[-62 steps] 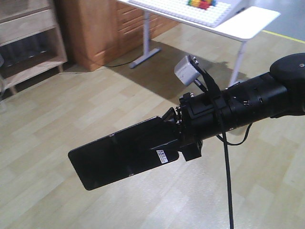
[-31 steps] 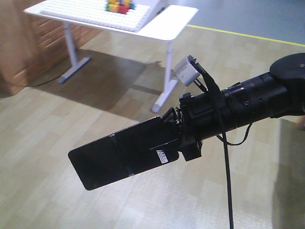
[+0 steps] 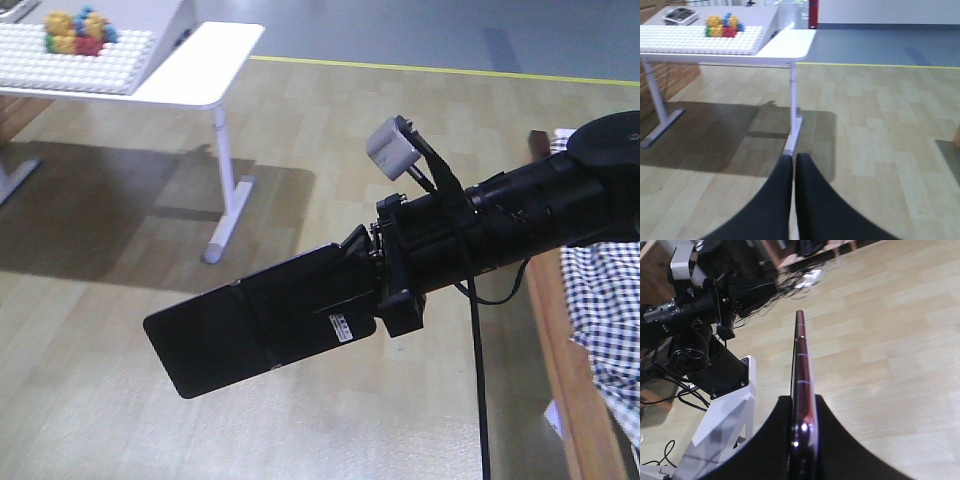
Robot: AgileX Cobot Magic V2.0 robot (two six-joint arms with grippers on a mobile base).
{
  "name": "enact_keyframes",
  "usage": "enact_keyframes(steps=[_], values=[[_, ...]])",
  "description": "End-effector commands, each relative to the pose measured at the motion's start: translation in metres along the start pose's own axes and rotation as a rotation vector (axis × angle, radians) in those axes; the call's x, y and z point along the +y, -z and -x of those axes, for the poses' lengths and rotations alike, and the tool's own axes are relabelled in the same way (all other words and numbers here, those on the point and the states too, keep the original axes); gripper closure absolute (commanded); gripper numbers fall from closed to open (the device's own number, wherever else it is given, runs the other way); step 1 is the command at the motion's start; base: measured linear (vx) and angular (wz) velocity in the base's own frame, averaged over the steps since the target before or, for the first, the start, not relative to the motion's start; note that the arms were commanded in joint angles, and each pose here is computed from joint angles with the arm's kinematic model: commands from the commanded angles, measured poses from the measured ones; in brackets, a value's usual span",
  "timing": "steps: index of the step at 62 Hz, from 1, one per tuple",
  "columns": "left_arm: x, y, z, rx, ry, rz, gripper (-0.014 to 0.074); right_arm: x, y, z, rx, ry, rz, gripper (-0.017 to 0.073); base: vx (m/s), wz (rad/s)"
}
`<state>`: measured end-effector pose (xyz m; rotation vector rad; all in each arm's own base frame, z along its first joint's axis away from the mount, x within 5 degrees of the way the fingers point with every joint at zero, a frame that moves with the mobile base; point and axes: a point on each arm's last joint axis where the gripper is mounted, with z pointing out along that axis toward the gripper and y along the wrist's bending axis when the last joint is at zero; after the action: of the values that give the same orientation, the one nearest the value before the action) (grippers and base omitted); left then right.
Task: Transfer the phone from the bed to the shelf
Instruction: 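Carry the phone in the right gripper toward the white desk with blocks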
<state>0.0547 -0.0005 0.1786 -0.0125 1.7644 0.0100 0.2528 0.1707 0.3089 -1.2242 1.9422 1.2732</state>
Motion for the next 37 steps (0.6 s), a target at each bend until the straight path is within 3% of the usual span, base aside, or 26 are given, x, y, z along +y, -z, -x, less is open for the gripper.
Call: enact_keyframes(steps=[1,17,37], values=[[0.0003,0.0003,0.0054,-0.069,0.012,0.001,0.0593,0.0237,0.0107,0.0164,-0.082,0.035,0.099,0.0561,0.22,-0.43],[0.0003,0.0003,0.0054,-0.069,0.012,0.001,0.0593,0.0237,0.0107,0.0164,-0.082,0.035,0.099,0.0561,0.23,-0.33],[0.0003,0.0003,0.0054,-0.069,0.012,0.001,0.0593,0.0237,0.0107,0.0164,-0.082,0.035,0.099,0.0561,0.27,-0.09]])
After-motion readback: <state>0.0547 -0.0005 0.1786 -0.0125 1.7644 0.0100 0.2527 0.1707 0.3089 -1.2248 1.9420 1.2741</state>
